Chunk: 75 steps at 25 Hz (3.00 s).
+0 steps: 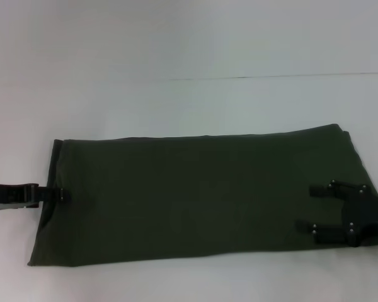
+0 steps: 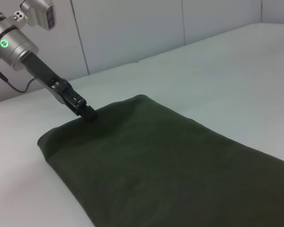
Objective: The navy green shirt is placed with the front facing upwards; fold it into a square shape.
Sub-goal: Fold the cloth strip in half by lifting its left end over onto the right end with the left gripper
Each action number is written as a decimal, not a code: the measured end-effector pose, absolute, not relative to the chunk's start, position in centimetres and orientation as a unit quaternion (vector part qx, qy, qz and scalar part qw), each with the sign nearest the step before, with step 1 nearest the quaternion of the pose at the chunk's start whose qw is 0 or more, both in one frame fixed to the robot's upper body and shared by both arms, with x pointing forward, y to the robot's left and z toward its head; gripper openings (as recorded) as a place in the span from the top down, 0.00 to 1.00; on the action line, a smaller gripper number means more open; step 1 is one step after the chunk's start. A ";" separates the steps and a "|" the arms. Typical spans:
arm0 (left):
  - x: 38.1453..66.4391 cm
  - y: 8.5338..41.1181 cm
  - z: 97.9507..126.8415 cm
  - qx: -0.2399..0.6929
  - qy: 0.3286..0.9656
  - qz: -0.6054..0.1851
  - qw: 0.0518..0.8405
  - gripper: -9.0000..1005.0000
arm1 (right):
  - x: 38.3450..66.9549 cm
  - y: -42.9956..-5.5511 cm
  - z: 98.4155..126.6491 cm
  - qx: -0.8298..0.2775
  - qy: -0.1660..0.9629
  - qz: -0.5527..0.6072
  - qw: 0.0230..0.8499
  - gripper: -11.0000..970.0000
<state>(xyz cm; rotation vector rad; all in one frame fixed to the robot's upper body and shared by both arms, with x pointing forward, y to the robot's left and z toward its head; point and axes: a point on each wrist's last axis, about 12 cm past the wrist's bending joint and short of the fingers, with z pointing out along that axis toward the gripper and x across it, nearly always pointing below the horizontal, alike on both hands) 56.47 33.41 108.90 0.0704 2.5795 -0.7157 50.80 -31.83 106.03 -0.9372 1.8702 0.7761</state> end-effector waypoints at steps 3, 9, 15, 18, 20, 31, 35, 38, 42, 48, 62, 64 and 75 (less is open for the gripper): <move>56.5 33.4 108.9 0.025 0.937 -0.260 0.230 0.13 | 50.8 -31.8 106.1 -0.378 0.752 0.312 0.440 0.06; 56.4 33.4 108.8 0.023 0.937 -0.262 0.230 0.15 | 50.9 -31.7 106.1 -0.379 0.752 0.313 0.440 0.06; 56.4 32.9 108.5 0.024 0.935 -0.274 0.223 0.16 | 51.0 -31.7 106.1 -0.379 0.752 0.312 0.440 0.06; 56.5 32.7 108.6 0.024 0.933 -0.280 0.224 0.17 | 51.0 -31.7 106.1 -0.379 0.752 0.312 0.440 0.06; 56.6 32.5 108.5 0.025 0.933 -0.283 0.222 0.17 | 51.0 -31.7 106.1 -0.379 0.752 0.312 0.440 0.06; 56.9 31.8 108.2 0.028 0.932 -0.291 0.215 0.19 | 51.0 -31.8 106.0 -0.380 0.753 0.310 0.438 0.06; 56.9 31.6 108.2 0.029 0.931 -0.293 0.215 0.20 | 51.0 -31.8 106.0 -0.380 0.755 0.308 0.437 0.06; 57.0 31.5 108.2 0.031 0.931 -0.293 0.215 0.21 | 51.0 -31.8 106.0 -0.380 0.755 0.308 0.437 0.06; 57.0 31.1 108.1 0.031 0.931 -0.299 0.210 0.21 | 51.0 -31.8 106.0 -0.380 0.755 0.308 0.437 0.06; 57.0 31.2 107.9 0.029 0.931 -0.296 0.211 0.25 | 50.9 -31.7 105.9 -0.379 0.755 0.310 0.436 0.06; 57.1 31.3 108.0 0.033 0.931 -0.291 0.217 0.70 | 50.8 -31.7 105.8 -0.378 0.755 0.315 0.434 0.06; 57.1 31.3 108.0 0.033 0.931 -0.291 0.217 0.79 | 50.8 -31.7 105.8 -0.378 0.755 0.315 0.434 0.06; 57.4 31.5 108.7 0.037 0.929 -0.286 0.231 0.91 | 50.8 -31.7 105.9 -0.378 0.755 0.314 0.435 0.06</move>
